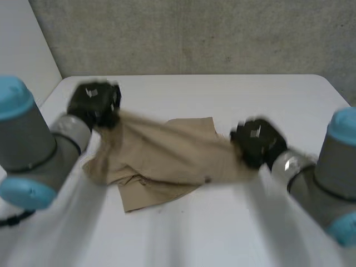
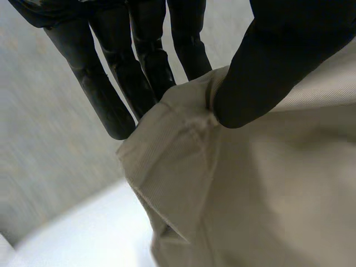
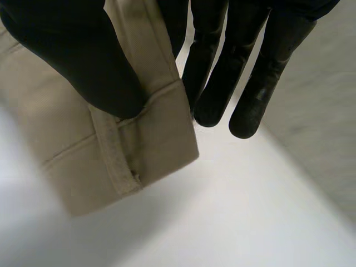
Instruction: Fold the shorts.
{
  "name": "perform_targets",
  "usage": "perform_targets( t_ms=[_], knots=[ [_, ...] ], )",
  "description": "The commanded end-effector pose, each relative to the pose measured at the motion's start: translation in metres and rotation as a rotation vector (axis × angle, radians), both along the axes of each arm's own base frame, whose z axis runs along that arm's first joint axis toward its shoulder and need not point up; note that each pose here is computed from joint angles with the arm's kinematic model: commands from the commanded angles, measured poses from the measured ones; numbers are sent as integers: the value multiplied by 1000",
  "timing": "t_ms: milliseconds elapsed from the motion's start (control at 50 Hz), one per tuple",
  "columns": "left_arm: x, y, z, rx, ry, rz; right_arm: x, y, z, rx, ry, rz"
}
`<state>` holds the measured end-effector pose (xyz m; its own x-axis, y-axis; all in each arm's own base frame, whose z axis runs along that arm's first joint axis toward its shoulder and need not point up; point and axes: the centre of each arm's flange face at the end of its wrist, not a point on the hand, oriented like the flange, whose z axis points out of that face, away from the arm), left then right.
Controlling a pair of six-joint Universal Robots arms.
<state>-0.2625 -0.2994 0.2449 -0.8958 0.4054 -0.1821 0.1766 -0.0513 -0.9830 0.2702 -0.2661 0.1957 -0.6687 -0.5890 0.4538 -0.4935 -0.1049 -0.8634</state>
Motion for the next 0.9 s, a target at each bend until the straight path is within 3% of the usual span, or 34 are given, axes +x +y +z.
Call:
perform_targets(
  t_ms=[20, 120, 240, 420, 520, 600, 760, 900],
  knots=[
    [-6, -38, 129, -398, 142, 21, 32, -48, 135, -491, -245, -105],
    [0, -33, 204, -698, 264, 32, 31, -50, 221, -886, -484, -159],
    [3, -12, 204, -738, 285, 23, 32, -46, 219, -889, -487, -155],
    [10, 10, 75, -369, 138, 15, 32, -33, 112, -518, -250, -114],
    [16, 50, -20, -86, 22, -24, 21, -6, 43, -218, -75, -82],
    [16, 84, -65, 74, -40, -87, 7, 22, -5, -10, 59, -63],
    [23, 121, -105, 370, -159, -122, -7, 59, -46, 160, 147, 11],
    [29, 128, -95, 440, -184, -114, -22, 71, -52, 234, 175, 2]
  ],
)
